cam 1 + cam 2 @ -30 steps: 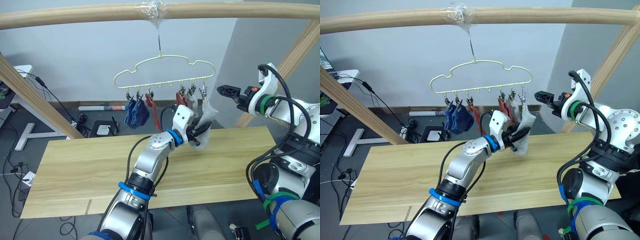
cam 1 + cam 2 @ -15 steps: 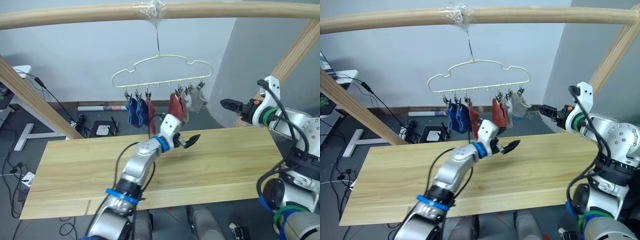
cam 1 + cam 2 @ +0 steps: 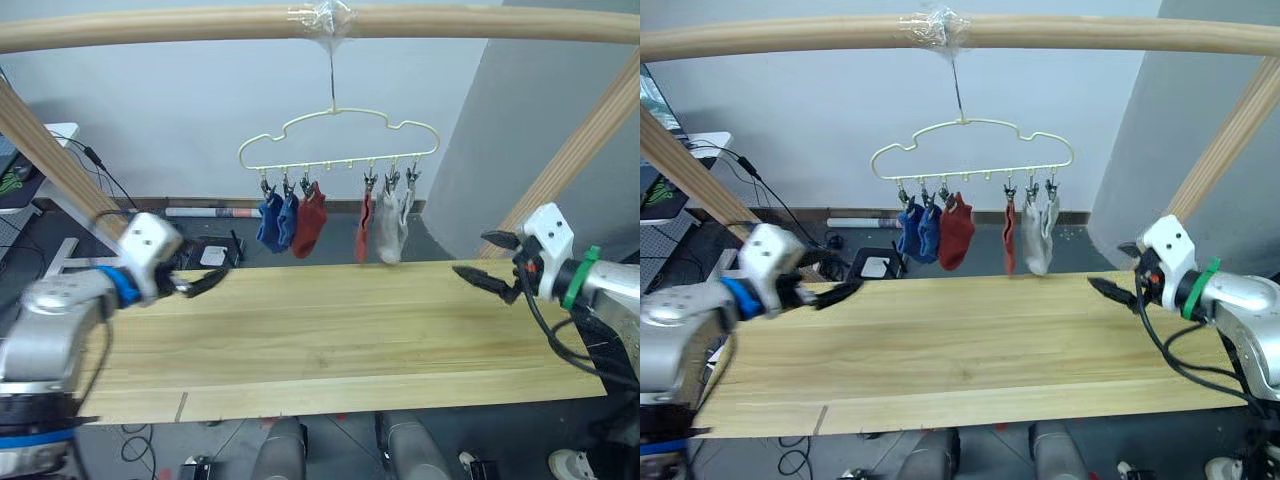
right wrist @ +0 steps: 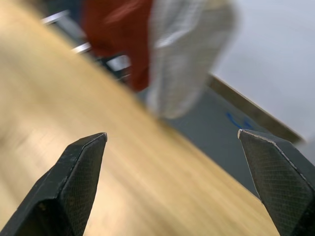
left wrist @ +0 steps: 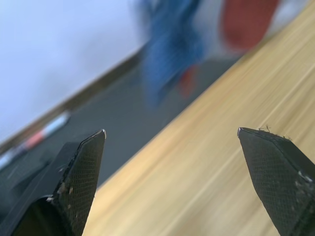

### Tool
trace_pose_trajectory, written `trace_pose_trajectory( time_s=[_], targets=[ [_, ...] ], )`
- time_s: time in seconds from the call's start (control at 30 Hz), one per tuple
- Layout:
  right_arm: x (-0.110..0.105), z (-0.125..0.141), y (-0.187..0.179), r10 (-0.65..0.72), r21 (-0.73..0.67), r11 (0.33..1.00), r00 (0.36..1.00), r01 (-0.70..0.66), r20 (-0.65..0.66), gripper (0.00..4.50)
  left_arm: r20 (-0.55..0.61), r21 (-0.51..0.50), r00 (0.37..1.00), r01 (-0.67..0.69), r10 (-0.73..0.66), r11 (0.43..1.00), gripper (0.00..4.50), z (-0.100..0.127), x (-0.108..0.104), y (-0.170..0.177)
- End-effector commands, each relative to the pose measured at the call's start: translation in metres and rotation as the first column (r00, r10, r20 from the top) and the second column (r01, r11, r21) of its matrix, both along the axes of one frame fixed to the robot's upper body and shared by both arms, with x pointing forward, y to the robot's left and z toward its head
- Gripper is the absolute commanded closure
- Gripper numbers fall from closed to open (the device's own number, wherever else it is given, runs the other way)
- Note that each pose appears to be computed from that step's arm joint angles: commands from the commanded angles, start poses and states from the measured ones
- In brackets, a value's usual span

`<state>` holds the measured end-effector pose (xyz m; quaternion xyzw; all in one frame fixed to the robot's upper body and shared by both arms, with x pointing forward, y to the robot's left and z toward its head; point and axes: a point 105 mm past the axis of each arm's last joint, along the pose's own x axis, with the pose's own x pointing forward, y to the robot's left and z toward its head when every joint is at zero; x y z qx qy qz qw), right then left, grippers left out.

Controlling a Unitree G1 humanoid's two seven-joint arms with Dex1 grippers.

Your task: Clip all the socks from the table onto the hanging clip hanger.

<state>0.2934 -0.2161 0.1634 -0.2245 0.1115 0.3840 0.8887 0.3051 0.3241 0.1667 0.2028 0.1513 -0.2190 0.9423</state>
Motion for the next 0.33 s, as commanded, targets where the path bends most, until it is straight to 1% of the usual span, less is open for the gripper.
trace_pose_trajectory(
  time_s=[0.03,0.13,0.23,0.33],
  targets=[
    [-0.004,0.023,0.001,0.043,0.03,0.999,0.996,-0.045,0.073,0.0,0.048,0.019,0.999,-0.003,0.002,1.0,0.02,0.019,-0.009,0.017],
    [-0.007,0.029,0.004,0.049,0.078,0.995,0.997,-0.054,0.062,0.0,0.05,-0.007,0.999,-0.008,0.008,1.0,0.02,0.023,-0.013,0.024],
    [-0.006,0.032,0.005,0.044,0.095,0.994,0.997,-0.05,0.063,0.0,0.072,-0.009,0.997,-0.007,0.007,1.0,0.02,0.022,-0.008,0.02],
    [-0.004,0.031,0.004,0.038,0.071,0.997,0.997,-0.042,0.064,0.0,0.05,-0.051,0.998,0.05,-0.047,0.997,0.02,0.017,-0.005,0.003]
  ],
)
